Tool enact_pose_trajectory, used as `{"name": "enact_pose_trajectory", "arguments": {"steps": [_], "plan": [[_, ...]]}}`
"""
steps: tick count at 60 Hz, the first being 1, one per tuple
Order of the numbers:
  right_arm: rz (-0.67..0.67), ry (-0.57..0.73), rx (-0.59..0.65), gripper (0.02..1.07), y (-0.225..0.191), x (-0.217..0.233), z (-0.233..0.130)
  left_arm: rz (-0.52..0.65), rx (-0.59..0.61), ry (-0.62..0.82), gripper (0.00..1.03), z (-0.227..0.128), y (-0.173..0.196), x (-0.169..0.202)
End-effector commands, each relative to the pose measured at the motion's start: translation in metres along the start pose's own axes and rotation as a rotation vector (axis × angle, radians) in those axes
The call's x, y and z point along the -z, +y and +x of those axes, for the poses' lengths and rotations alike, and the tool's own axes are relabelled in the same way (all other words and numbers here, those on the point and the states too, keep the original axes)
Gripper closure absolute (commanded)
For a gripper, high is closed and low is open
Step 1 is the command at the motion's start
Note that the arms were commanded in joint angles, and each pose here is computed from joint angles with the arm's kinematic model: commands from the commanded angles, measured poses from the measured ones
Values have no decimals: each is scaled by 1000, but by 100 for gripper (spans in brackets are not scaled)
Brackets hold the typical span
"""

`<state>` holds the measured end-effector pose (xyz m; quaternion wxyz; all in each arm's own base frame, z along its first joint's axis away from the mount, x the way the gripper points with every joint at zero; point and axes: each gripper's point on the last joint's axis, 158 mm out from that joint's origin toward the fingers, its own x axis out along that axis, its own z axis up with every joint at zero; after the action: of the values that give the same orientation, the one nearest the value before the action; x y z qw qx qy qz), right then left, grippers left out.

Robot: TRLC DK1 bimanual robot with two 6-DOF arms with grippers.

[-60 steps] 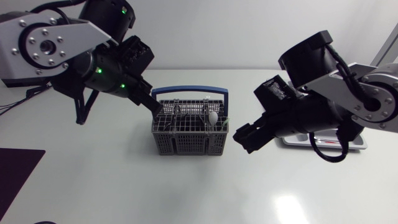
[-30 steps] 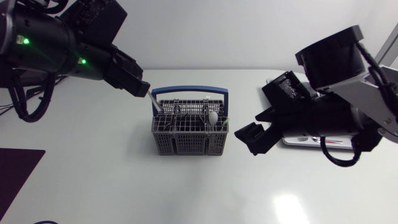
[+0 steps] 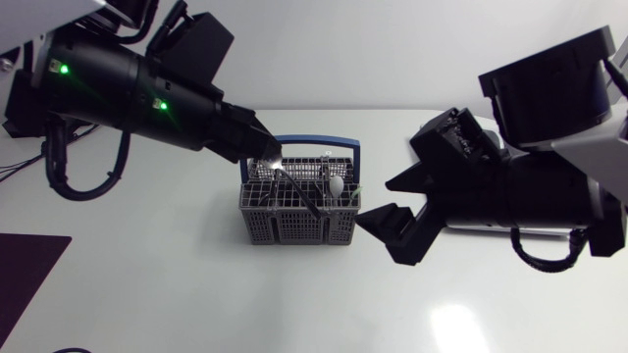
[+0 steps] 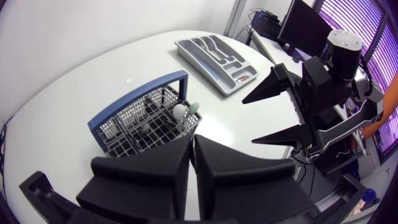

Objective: Unload the cutlery basket into the drawer organizer.

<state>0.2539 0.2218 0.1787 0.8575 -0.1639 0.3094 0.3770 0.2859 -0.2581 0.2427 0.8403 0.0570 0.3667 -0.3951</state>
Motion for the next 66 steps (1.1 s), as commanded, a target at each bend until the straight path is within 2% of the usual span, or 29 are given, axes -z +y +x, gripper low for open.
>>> {"name": "enact_pose_trajectory", "arguments": {"steps": [1,12,30,40,57,66], "plan": [[-37,-17,-29,12,11,-9,4,-42,47,49,100,15,-3,12],[-74,-21,-74,12,28,-19,13,-68,141,94,100,30,-17,18],[-114,-24,-102,23,38,-31,26,-97,210,125,100,42,-30,14],[-130,-28,-112,36,43,-35,35,-110,235,132,100,43,-33,13],[-135,-39,-103,68,42,-39,41,-117,256,127,100,40,-35,10],[-136,-45,-98,94,41,-39,43,-118,253,126,100,39,-33,10]]}}
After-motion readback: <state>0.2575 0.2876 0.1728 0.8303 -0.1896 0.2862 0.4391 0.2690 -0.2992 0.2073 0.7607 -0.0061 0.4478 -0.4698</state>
